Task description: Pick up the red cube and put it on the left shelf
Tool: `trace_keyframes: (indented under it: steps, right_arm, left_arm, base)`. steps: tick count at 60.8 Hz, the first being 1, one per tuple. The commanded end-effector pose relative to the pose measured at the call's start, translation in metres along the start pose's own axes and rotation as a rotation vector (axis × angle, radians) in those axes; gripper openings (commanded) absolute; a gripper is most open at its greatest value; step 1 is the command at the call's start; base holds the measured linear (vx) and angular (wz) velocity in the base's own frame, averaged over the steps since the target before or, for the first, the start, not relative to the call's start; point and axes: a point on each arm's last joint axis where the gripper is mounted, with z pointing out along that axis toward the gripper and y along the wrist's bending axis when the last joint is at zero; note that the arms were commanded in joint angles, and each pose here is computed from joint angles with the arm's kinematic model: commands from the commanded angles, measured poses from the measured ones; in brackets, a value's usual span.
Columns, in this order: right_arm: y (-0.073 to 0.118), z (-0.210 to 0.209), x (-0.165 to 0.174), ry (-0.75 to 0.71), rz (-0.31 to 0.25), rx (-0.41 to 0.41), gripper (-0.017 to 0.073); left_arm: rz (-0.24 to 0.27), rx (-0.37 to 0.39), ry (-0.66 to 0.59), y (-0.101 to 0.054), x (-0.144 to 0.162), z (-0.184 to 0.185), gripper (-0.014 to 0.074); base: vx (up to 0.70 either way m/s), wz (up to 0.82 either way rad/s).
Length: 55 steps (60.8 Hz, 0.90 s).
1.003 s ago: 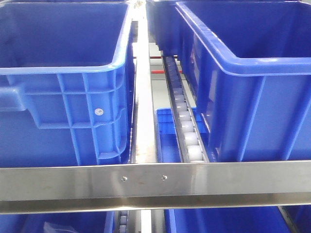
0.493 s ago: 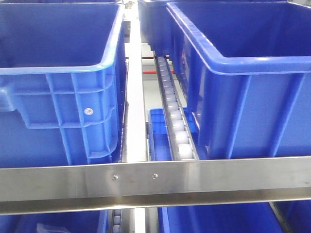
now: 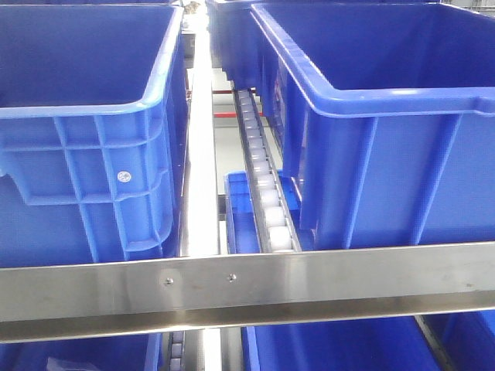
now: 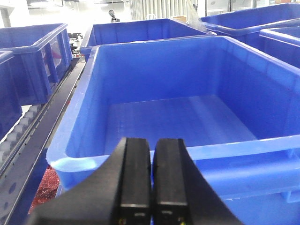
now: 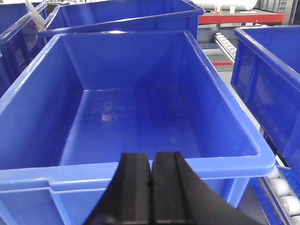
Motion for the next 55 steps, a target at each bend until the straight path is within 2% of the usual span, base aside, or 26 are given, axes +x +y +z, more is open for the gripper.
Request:
trace_keyframes:
  steps: [1, 12, 15, 18, 25, 39, 55]
  right_arm:
    - [0.000, -0.001, -0.016, -0.096, -0.017, 0.004, 0.0066]
    - [0.000, -0.001, -0.016, -0.096, -0.019, 0.004, 0.0066]
    - [0.000, -0.001, -0.015, -0.093, -0.046, 0.008, 0.0066]
    - [0.000, -0.001, -0.014, -0.078, -0.045, 0.009, 0.0066]
    - [-0.001, -0.007, 0.004, -0.082, -0.045, 0.005, 0.0066]
    - [-0.005, -0.018, 0.066, -0.130, -0.045, 0.005, 0.0066]
    - [-0.006, -0.015, 0.076, -0.084, -0.038, 0.005, 0.0066]
  left_arm:
    - [-0.005, -0.006, -0.053, 0.000, 0.000, 0.001, 0.0106]
    - [-0.005, -0.006, -0.053, 0.000, 0.000, 0.001, 0.0106]
    - [-0.005, -0.006, -0.053, 0.000, 0.000, 0.001, 0.0106]
    - [-0.005, -0.006, -0.053, 0.000, 0.000, 0.001, 0.0106]
    - [-0.005, -0.006, -0.053, 0.000, 0.000, 0.001, 0.0106]
    - [-0.005, -0.006, -0.053, 0.000, 0.000, 0.001, 0.0106]
    - [-0.005, -0.006, -0.053, 0.000, 0.000, 0.001, 0.0106]
  base:
    - [0.00, 0.00]
    - [0.00, 0.00]
    - [0.00, 0.00]
    - [0.00, 0.00]
    - [0.00, 0.00]
    - [0.00, 0.00]
    - [0.00, 0.00]
